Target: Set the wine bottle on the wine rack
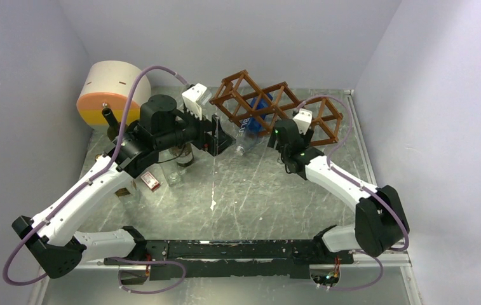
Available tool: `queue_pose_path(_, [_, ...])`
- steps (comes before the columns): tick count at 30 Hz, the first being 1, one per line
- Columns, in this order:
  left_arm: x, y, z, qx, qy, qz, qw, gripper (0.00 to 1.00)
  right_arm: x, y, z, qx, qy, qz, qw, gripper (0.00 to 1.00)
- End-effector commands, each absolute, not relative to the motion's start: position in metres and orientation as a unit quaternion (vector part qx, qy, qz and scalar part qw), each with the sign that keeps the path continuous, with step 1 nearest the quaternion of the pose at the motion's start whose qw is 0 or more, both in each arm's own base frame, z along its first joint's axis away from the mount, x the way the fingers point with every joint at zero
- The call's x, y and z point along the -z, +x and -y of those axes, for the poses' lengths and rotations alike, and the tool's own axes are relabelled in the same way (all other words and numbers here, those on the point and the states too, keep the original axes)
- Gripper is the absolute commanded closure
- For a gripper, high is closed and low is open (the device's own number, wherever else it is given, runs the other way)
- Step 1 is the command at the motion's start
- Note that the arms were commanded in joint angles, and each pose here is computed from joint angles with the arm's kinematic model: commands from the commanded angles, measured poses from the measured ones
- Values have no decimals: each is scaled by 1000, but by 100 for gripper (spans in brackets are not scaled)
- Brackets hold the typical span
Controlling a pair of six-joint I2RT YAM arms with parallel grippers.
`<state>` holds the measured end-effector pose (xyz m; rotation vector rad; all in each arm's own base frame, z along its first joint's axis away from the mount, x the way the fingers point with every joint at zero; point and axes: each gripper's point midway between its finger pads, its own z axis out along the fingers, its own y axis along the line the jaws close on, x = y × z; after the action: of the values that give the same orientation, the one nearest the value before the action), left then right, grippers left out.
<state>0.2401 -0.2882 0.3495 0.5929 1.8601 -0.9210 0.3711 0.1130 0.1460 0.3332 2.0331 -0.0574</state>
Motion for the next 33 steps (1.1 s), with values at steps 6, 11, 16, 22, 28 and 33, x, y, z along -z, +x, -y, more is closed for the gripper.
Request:
queue_pose_path(6, [-348, 245, 281, 361, 224, -767, 481, 4, -88, 328, -123, -19, 121, -904, 410, 32])
queue_pose_path(11, [-348, 239, 287, 377, 242, -759, 472, 4, -81, 337, -129, -26, 125, -903, 411, 46])
queue_pose_path(16, [-348, 239, 286, 374, 241, -760, 474, 4, -79, 349, -133, -23, 124, -899, 419, 63])
queue_pose_path(22, [-349, 239, 284, 371, 239, -761, 476, 4, -87, 360, -143, -47, 120, -892, 433, 75])
queue_pose_path(28, [-348, 241, 283, 368, 236, -763, 476, 4, -97, 363, -145, -66, 133, -883, 445, 67])
queue_pose_path(33, [-346, 242, 282, 365, 233, -766, 476, 4, -96, 359, -144, -62, 139, -888, 434, 43])
